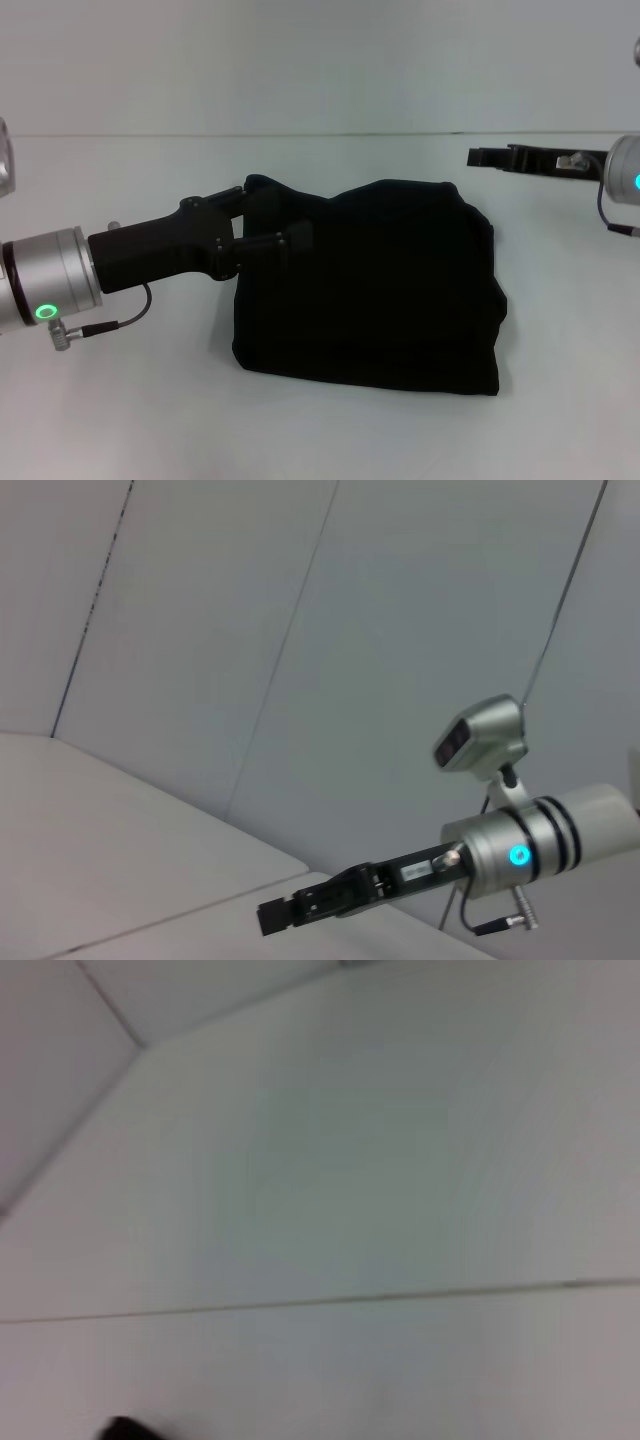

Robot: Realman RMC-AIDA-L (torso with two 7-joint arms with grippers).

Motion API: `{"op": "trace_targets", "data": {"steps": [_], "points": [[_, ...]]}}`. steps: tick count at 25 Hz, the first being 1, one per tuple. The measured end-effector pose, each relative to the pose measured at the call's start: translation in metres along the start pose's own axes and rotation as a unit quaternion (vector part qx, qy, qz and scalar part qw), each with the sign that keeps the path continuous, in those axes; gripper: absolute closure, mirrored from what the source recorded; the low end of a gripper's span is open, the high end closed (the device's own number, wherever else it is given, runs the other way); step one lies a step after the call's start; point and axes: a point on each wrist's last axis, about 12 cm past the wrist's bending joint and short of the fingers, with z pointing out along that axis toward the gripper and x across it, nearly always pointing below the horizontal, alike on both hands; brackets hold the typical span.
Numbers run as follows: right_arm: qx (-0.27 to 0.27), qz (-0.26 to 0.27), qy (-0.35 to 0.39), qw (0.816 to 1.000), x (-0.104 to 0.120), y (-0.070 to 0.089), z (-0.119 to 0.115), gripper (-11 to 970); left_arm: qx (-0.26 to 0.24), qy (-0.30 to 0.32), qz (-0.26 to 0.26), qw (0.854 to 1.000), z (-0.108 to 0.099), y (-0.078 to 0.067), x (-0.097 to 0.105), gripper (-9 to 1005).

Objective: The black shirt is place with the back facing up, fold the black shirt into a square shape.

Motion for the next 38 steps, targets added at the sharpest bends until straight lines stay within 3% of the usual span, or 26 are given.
{"op": "trace_targets", "data": {"steps": [1,7,11,18,21,29,38], "points": [[-0.01,-0.004,0.0,1.0,-0.003,0.002,-0.002,449,-0.002,-0.001,0.0,1.0,0.0,0.0,0.0,136],[-0.066,-0.028,0.026,0.997,-0.006,0.019,-0.002,485,-0.016,-0.013,-0.007,1.0,-0.004,0.002,0.001,136],[-0.076,-0.05,0.036,0.995,-0.002,0.032,0.011,653,-0.02,-0.01,-0.01,1.0,-0.008,0.002,0.004,137],[-0.044,-0.12,0.064,0.99,0.016,0.065,0.051,920,-0.031,-0.006,-0.014,0.999,-0.016,0.002,0.01,137],[-0.029,-0.141,0.074,0.987,0.021,0.072,0.06,943,-0.032,-0.006,-0.014,0.999,-0.017,0.002,0.01,137],[0.045,-0.153,0.071,0.985,0.032,0.057,0.067,959,-0.032,-0.008,-0.017,0.999,-0.016,0.002,0.011,136],[0.09,-0.149,0.041,0.984,0.028,0.041,0.062,954,-0.037,-0.01,-0.019,0.999,-0.017,0.002,0.012,137]]}}
